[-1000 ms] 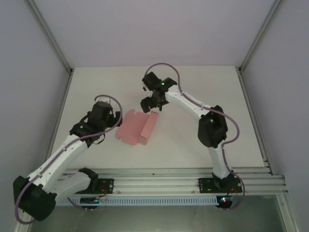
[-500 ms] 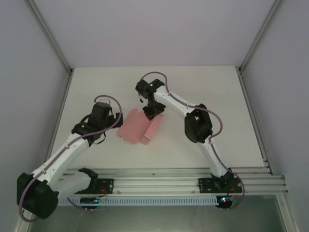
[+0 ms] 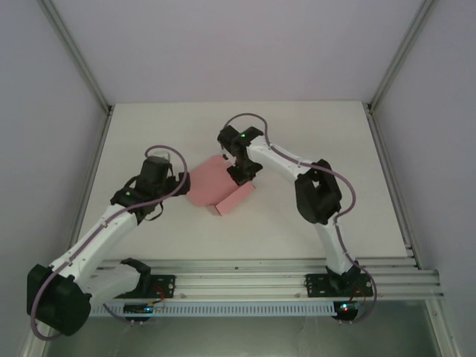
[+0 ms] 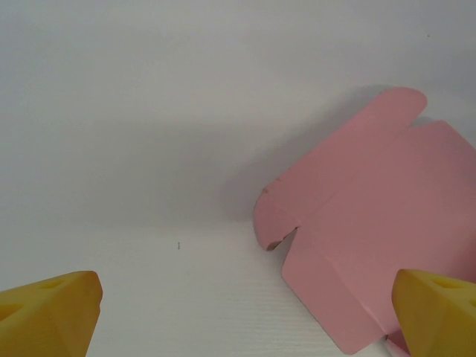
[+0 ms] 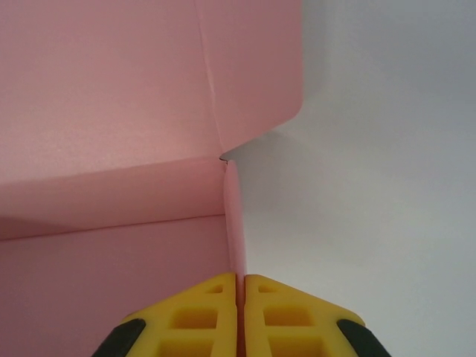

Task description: Assemble paper box

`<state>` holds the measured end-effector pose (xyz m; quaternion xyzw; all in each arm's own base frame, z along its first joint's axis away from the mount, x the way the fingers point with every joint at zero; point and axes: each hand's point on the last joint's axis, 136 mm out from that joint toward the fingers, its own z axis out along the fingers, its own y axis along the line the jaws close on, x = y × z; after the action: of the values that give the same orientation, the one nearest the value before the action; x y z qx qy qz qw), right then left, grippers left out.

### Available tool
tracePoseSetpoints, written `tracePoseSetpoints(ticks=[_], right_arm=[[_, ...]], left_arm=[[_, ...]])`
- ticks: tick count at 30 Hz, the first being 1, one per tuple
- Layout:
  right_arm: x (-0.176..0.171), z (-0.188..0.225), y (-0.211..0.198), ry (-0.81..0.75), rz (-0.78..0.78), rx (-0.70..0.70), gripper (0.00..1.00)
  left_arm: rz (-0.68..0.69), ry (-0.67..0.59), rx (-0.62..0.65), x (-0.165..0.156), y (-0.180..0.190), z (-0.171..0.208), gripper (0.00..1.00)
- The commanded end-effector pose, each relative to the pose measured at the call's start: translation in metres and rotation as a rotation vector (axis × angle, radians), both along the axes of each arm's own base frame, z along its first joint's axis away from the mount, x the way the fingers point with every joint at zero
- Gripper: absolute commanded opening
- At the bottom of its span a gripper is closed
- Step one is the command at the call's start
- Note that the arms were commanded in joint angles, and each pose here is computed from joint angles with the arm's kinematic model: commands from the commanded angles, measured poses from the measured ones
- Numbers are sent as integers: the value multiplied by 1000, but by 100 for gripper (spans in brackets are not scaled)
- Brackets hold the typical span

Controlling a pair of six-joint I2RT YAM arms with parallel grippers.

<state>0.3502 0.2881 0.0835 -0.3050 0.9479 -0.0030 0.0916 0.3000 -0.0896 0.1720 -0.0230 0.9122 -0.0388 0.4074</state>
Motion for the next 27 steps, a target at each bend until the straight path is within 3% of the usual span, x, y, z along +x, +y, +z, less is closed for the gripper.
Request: tracePoseSetpoints(ticks=[1, 4, 7, 12, 16, 22, 23, 27], right_arm=[[37, 20, 1, -292, -59, 81, 0], [51, 36, -17, -539, -218, 188, 0], [49, 34, -33, -678, -344, 310, 1], [36, 21, -34, -805, -303, 317, 0], [25, 16, -31, -924, -235, 308, 2], [13, -2, -38, -882, -253, 333, 5], [12, -4, -40, -874, -259, 334, 5], [9, -11, -42, -846, -262, 329, 5]], left_arm=[[-4, -23, -53, 6, -7, 7, 100], [-24, -25, -100, 8, -15, 7, 100], [-95, -31, -184, 11, -36, 5, 100], [-267, -47, -352, 23, -82, -4, 100], [-326, -25, -354, 41, -96, -20, 100], [-360, -49, -336, 72, -92, -24, 79], [-355, -48, -335, 77, -90, -25, 70], [-455, -60, -354, 79, -102, -25, 55]])
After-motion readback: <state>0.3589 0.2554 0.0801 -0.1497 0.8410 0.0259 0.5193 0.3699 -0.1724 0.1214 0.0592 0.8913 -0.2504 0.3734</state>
